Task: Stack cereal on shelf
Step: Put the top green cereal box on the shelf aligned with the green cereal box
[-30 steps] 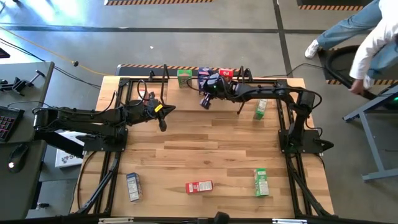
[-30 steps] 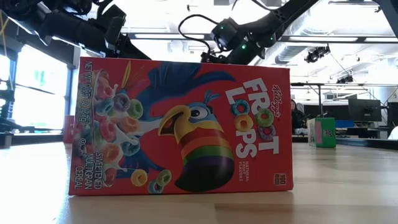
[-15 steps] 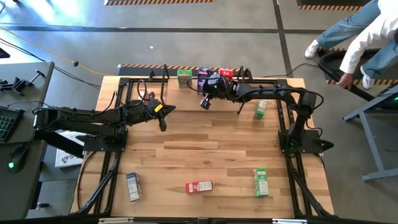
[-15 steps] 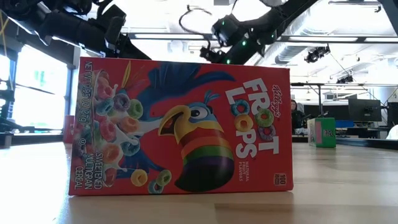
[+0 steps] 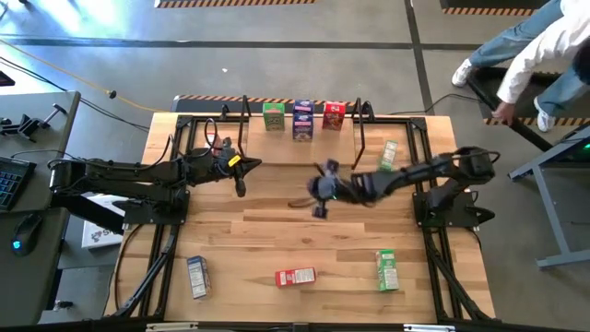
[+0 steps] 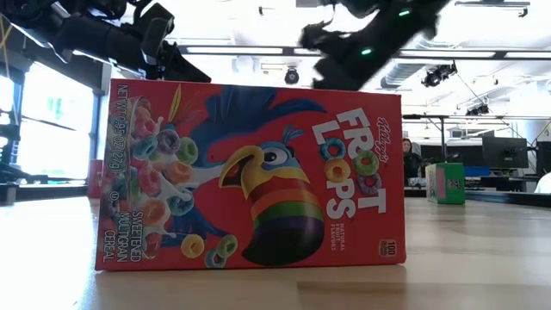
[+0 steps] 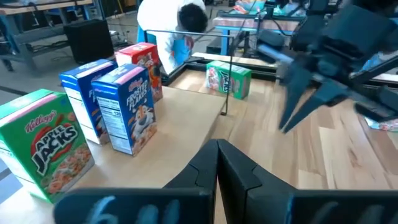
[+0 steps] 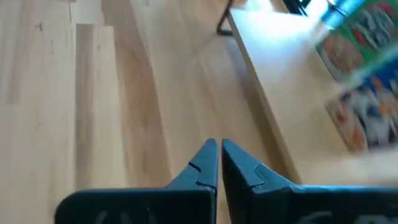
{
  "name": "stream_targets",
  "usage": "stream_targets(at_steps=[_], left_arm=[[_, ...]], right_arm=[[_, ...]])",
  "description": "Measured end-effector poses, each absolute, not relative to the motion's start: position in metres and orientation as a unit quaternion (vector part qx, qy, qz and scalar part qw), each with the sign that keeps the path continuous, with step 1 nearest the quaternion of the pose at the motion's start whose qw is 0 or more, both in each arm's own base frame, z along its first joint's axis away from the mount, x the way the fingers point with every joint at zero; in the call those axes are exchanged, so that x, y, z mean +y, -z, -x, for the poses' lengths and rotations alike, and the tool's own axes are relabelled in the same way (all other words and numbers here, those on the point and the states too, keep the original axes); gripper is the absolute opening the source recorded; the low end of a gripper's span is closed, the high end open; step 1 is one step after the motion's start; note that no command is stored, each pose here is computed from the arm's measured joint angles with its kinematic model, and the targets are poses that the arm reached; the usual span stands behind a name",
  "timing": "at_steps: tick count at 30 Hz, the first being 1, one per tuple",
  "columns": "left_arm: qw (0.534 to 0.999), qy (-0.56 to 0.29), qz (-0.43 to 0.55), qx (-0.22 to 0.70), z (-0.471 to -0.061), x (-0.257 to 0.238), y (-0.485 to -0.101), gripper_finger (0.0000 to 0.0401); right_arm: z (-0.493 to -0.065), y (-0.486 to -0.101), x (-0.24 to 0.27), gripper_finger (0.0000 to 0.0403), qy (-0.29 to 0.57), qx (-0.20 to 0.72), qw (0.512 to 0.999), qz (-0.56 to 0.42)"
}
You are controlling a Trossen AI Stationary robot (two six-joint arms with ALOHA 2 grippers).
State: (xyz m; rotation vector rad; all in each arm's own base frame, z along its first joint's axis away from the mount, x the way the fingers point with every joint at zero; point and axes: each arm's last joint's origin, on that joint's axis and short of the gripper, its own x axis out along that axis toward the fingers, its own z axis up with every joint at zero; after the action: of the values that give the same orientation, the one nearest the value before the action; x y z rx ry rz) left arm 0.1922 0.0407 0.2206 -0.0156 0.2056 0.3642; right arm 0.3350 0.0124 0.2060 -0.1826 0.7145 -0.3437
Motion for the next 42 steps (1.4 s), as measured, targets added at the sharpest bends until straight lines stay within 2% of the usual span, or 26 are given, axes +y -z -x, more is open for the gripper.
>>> stream_targets(at_steps=[4,8,12,17,24,28,35,42], left_arm=[[0.978,-0.18,0.004,0.103,-0.192,0.041,-0.221,0.0],[0.98,-0.169,0.004,0.104,-0.192,0.04,-0.22,0.0],[0.982,-0.159,0.005,0.105,-0.193,0.04,-0.22,0.0],[0.983,-0.153,0.017,0.104,-0.193,0.039,-0.22,0.0],[0.989,-0.114,0.02,0.095,-0.195,0.028,-0.222,0.0],[0.99,-0.101,0.012,0.095,-0.196,0.023,-0.222,0.0],[0.991,-0.094,0.01,0.095,-0.196,0.02,-0.222,0.0],[0.991,-0.095,0.007,0.093,-0.196,0.02,-0.223,0.0]], right_arm=[[-0.299,-0.202,0.041,0.0,0.218,0.343,0.913,0.043],[-0.256,-0.194,0.055,0.0001,0.316,0.326,0.89,-0.042],[-0.221,-0.179,0.054,0.0024,0.406,0.307,0.853,-0.12],[-0.198,-0.16,0.044,0.0107,0.496,0.301,0.798,-0.163],[-0.198,-0.153,0.026,0.0246,0.57,0.263,0.752,-0.201],[-0.199,-0.147,0.015,0.0289,0.611,0.241,0.722,-0.218],[-0.195,-0.137,0.007,0.0299,0.659,0.241,0.674,-0.232],[-0.191,-0.129,0.005,0.0299,0.694,0.223,0.65,-0.216]])
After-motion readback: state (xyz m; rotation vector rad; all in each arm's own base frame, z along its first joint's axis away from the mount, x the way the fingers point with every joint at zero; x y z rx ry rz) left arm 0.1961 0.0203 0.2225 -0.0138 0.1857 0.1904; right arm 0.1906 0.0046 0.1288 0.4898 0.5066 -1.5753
